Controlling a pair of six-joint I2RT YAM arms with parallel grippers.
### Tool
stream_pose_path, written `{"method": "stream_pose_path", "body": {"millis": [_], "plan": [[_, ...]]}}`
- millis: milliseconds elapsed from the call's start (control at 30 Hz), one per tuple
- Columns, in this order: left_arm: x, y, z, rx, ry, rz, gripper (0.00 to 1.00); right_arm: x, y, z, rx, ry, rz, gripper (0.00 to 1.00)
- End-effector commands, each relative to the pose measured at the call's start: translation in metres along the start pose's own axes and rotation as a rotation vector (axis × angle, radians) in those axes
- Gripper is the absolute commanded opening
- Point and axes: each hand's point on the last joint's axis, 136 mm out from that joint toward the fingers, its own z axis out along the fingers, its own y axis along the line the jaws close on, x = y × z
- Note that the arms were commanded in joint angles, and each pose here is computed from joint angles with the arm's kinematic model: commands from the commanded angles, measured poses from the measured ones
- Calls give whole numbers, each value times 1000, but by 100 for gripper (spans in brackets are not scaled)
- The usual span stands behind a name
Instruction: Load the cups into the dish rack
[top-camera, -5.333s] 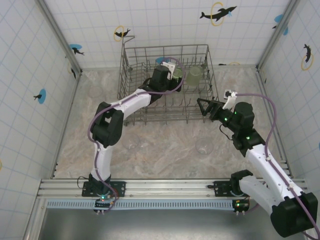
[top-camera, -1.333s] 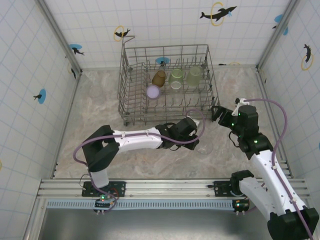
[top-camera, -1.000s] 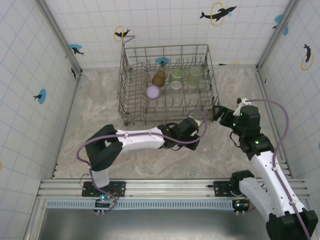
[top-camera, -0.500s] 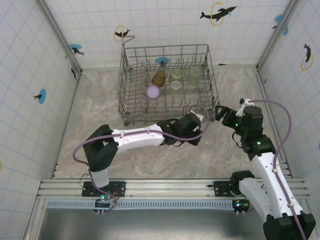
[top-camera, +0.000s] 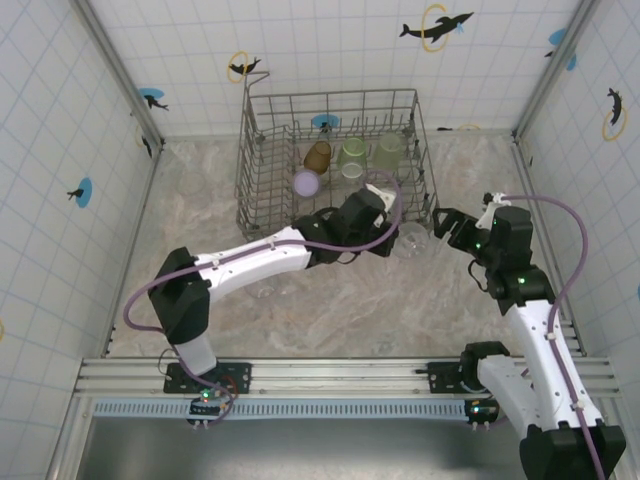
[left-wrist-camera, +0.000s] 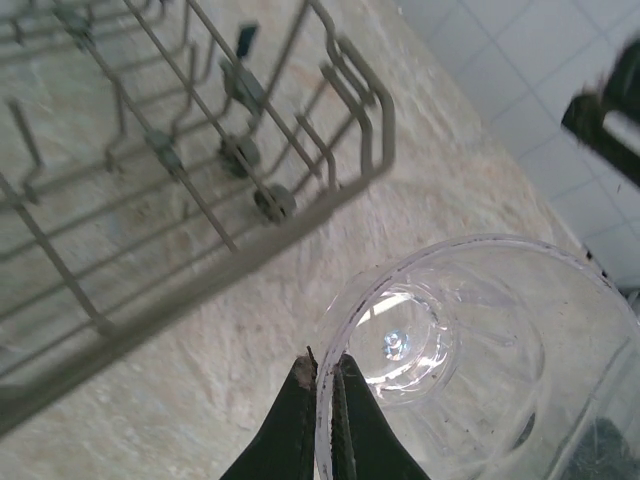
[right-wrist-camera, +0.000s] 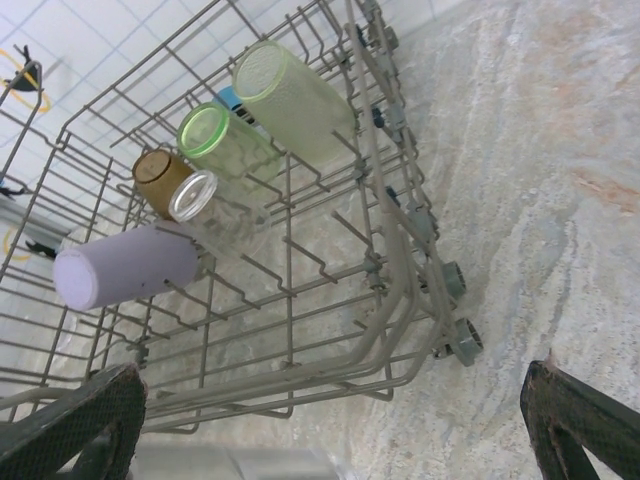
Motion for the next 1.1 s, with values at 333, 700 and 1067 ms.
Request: {"method": "stream_pose_path", "body": {"millis": [333,700,1067], "plan": [[-95,-29,-60,206,-186,-7,0,-36,39,-1,-150,-47,-40,99],[-133,44,-91,118,-316,-100,0,-40,63,17,-317,-19,31,99],[-149,114,-114,190,-400,-254,0,-53,93,25,-488,-49,68,99]]}}
